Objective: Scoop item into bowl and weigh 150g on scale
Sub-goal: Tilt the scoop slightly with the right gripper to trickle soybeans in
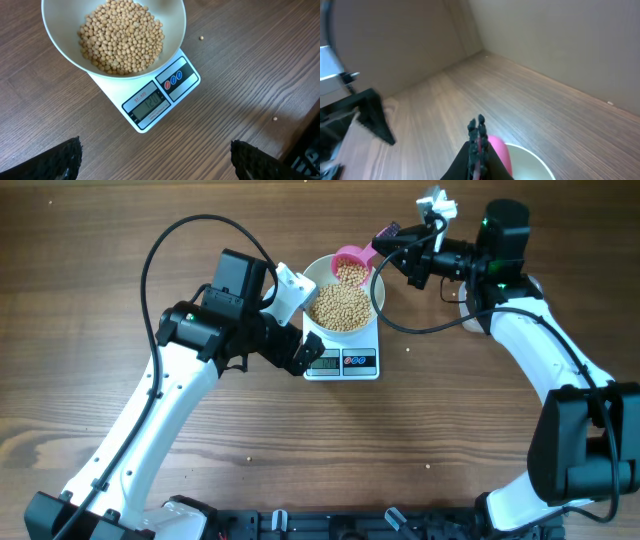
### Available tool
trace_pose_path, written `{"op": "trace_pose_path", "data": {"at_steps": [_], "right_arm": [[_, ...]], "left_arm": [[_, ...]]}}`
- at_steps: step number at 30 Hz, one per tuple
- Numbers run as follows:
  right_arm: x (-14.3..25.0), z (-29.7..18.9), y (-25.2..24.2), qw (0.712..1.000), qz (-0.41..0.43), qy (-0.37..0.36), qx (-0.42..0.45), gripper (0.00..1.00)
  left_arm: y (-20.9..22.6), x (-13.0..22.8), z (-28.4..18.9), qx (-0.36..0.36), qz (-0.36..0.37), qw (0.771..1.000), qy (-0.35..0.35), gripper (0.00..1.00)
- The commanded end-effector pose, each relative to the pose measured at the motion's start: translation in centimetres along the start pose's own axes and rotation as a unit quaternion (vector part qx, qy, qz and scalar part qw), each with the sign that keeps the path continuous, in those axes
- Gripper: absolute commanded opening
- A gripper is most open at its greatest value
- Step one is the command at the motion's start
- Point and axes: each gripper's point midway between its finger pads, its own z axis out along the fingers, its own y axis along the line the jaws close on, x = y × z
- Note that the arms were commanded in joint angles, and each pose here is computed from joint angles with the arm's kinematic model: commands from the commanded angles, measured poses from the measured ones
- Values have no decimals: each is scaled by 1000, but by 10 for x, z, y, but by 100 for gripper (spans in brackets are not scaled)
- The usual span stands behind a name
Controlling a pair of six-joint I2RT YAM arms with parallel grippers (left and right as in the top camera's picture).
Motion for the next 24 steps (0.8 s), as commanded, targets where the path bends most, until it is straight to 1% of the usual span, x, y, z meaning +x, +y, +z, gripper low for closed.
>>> {"op": "trace_pose_path", "data": {"at_steps": [1,3,10,12,13,15,24], "right_arm": [[-12,-2,21,998,-39,-7,-41,4],[-12,-2,6,1000,-20,-7,2,4],[-12,-2,6,1000,-12,-7,2,4],[-12,-2,18,999,-28,-6,-33,4],[-12,-2,13,999,-24,-6,-21,4],[-12,-2,-6,999,-8,-8,36,4],[-12,-2,-7,999,-1,-8,39,4]], "left_arm": [[-3,-5,-4,6,11,1000,-9,100],[-3,-5,-4,6,11,1000,-9,100],[-3,-5,-4,6,11,1000,-9,100],[-3,-5,-4,6,11,1000,-9,100],[-3,-5,-4,6,11,1000,-9,100],[-3,-5,-4,6,11,1000,-9,100],[-3,-5,-4,6,11,1000,-9,100]]}}
